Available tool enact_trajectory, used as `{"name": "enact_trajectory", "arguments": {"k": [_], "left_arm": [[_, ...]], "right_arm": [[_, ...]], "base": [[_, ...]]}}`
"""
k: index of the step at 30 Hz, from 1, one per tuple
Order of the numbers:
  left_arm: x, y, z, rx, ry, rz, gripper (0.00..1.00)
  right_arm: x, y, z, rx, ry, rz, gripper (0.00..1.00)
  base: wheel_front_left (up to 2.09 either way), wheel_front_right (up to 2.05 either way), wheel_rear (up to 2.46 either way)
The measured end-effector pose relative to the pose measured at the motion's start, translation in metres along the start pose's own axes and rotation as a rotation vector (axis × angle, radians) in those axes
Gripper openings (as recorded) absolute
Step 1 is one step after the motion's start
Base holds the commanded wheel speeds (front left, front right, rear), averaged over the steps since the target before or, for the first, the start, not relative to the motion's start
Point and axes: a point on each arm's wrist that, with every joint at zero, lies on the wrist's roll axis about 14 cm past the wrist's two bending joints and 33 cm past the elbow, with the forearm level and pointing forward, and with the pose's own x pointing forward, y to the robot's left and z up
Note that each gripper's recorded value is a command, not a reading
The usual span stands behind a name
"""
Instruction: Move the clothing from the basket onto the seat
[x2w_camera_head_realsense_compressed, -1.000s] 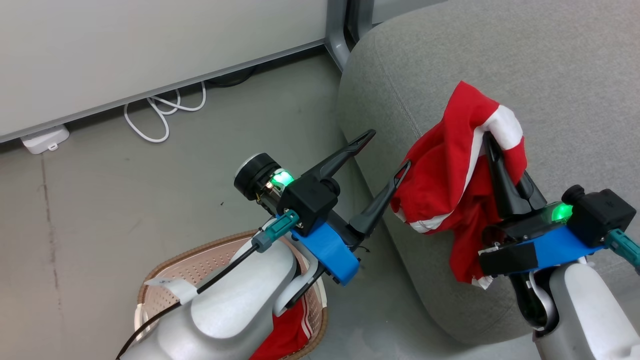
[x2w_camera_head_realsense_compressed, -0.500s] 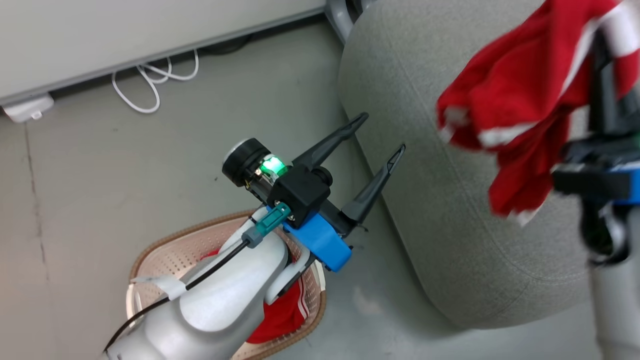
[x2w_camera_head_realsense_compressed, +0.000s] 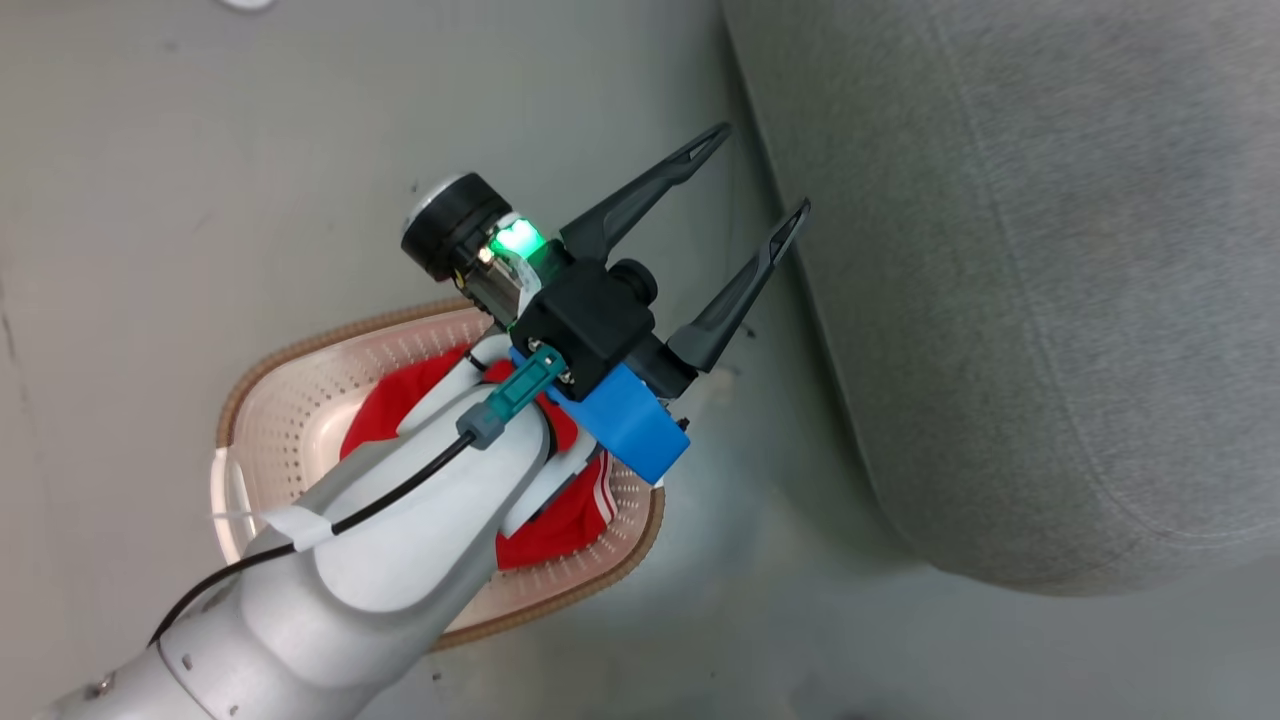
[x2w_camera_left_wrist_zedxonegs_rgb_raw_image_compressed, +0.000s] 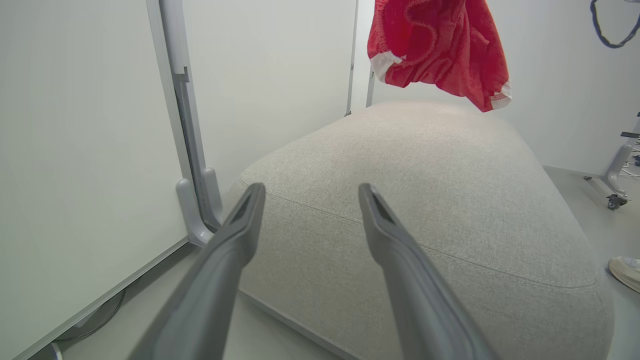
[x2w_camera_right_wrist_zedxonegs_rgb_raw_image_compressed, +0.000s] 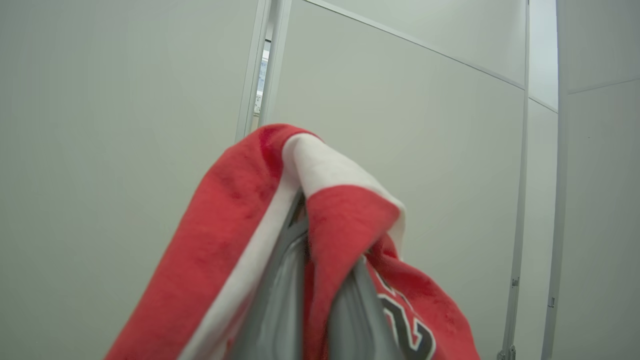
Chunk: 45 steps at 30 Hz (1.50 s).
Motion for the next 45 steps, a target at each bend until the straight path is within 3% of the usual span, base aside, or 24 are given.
{"name": "enact_trajectory", "arguments": {"k": [7, 11, 18, 25, 30, 31, 32, 33, 45], "left_arm": [[-0.004, 0.020, -0.037, -0.042, 0.042, 0.022, 1.00], [-0.007, 0.026, -0.052, -0.057, 0.059, 0.029, 1.00], [-0.014, 0.036, -0.069, -0.077, 0.082, 0.052, 1.00], [-0.019, 0.041, -0.072, -0.076, 0.089, 0.071, 1.00], [-0.018, 0.041, -0.066, -0.071, 0.076, 0.078, 1.00], [-0.018, 0.041, -0.064, -0.068, 0.075, 0.078, 1.00], [-0.018, 0.041, -0.063, -0.064, 0.074, 0.077, 1.00], [-0.018, 0.040, -0.060, -0.061, 0.071, 0.077, 1.00], [-0.024, 0.034, -0.019, -0.033, 0.028, 0.129, 1.00]], "right_arm": [[0.009, -0.010, -0.071, -0.069, 0.139, -0.021, 0.00], [-0.009, -0.002, -0.131, -0.094, 0.294, -0.005, 0.00], [-0.047, 0.002, -0.203, -0.105, 0.500, -0.005, 0.00], [-0.100, 0.004, -0.249, -0.102, 0.690, -0.003, 0.00], [-0.123, 0.005, -0.258, -0.081, 0.756, -0.017, 0.00], [-0.123, 0.005, -0.256, -0.076, 0.752, -0.024, 0.16], [-0.122, 0.004, -0.254, -0.073, 0.747, -0.030, 0.85], [-0.121, 0.002, -0.251, -0.073, 0.742, -0.033, 1.00], [-0.138, -0.014, -0.200, -0.056, 0.671, -0.060, 1.00]], "base": [[0.00, 0.00, 0.00], [0.00, 0.00, 0.00], [0.00, 0.00, 0.00], [0.00, 0.00, 0.00], [0.00, 0.00, 0.00], [0.00, 0.00, 0.00], [0.00, 0.00, 0.00], [0.00, 0.00, 0.00], [0.00, 0.00, 0.00]]}}
